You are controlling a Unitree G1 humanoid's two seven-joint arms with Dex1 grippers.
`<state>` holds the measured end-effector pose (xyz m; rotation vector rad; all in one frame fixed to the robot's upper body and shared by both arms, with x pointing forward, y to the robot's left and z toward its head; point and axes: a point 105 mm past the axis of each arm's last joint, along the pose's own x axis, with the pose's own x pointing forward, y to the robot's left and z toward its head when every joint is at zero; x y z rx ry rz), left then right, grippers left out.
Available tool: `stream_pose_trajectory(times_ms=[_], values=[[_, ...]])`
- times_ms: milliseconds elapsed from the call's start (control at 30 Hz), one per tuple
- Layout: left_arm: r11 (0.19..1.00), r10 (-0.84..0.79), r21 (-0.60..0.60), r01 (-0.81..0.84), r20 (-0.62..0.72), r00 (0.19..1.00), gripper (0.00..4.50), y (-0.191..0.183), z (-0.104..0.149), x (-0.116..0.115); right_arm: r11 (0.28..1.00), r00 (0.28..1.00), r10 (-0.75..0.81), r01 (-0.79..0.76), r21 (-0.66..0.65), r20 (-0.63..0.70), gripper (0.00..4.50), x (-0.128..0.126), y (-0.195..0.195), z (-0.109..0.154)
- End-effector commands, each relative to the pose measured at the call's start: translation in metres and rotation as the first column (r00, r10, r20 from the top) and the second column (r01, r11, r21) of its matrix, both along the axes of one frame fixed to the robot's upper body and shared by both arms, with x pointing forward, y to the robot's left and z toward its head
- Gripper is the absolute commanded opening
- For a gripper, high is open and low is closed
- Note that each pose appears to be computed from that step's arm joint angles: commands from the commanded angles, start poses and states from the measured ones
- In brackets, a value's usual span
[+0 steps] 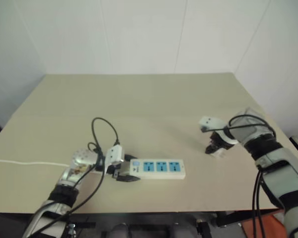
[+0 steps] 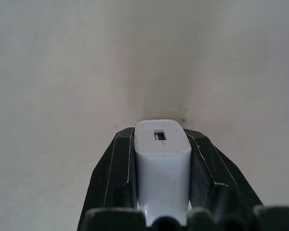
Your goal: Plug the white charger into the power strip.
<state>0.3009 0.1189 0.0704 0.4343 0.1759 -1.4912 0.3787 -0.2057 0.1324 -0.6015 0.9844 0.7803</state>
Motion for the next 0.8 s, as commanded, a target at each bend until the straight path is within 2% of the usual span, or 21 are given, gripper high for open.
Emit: stream_pose_trajectory(times_ms=[33,133,233,300,367,433,533,700,800], values=[[0.998,0.004,0.058,-0.003,-0.029,1.0,3.29,0.009,-0.008,0.001,0.965,0.973,0.007,-0.067,0.254,0.231,1.11,0.011,0.032,0.063],[0.998,0.003,0.058,-0.001,-0.028,1.0,3.29,0.01,-0.004,0.003,0.893,0.915,-0.001,-0.18,0.411,0.404,1.11,0.008,0.053,0.088],[0.998,0.003,0.057,-0.001,-0.027,1.0,3.29,0.009,-0.002,0.006,0.836,0.853,-0.059,-0.242,0.493,0.519,1.11,0.004,0.068,0.095],[0.999,0.018,0.046,-0.017,-0.022,1.0,3.29,0.008,0.0,0.008,0.789,0.811,-0.115,-0.277,0.548,0.574,1.11,0.001,0.076,0.098],[0.999,0.025,0.036,-0.024,-0.025,0.999,3.29,0.007,0.001,0.009,0.707,0.812,-0.164,-0.299,0.641,0.56,1.11,-0.003,0.084,0.101],[0.999,0.023,0.036,-0.022,-0.026,0.999,3.29,0.007,0.001,0.007,0.664,0.783,-0.154,-0.369,0.65,0.602,1.11,-0.01,0.093,0.101],[0.999,0.041,0.034,-0.04,-0.028,0.999,3.29,0.008,0.0,0.006,0.649,0.717,-0.07,-0.495,0.578,0.693,1.11,-0.024,0.112,0.089],[0.997,0.067,0.025,-0.066,-0.029,0.997,3.29,0.008,0.0,0.006,0.538,0.718,-0.028,-0.575,0.616,0.695,1.11,-0.043,0.132,0.074],[0.997,0.066,0.029,-0.066,-0.028,0.997,3.29,0.007,-0.001,0.005,0.511,0.728,0.03,-0.6,0.616,0.685,1.11,-0.053,0.138,0.059]])
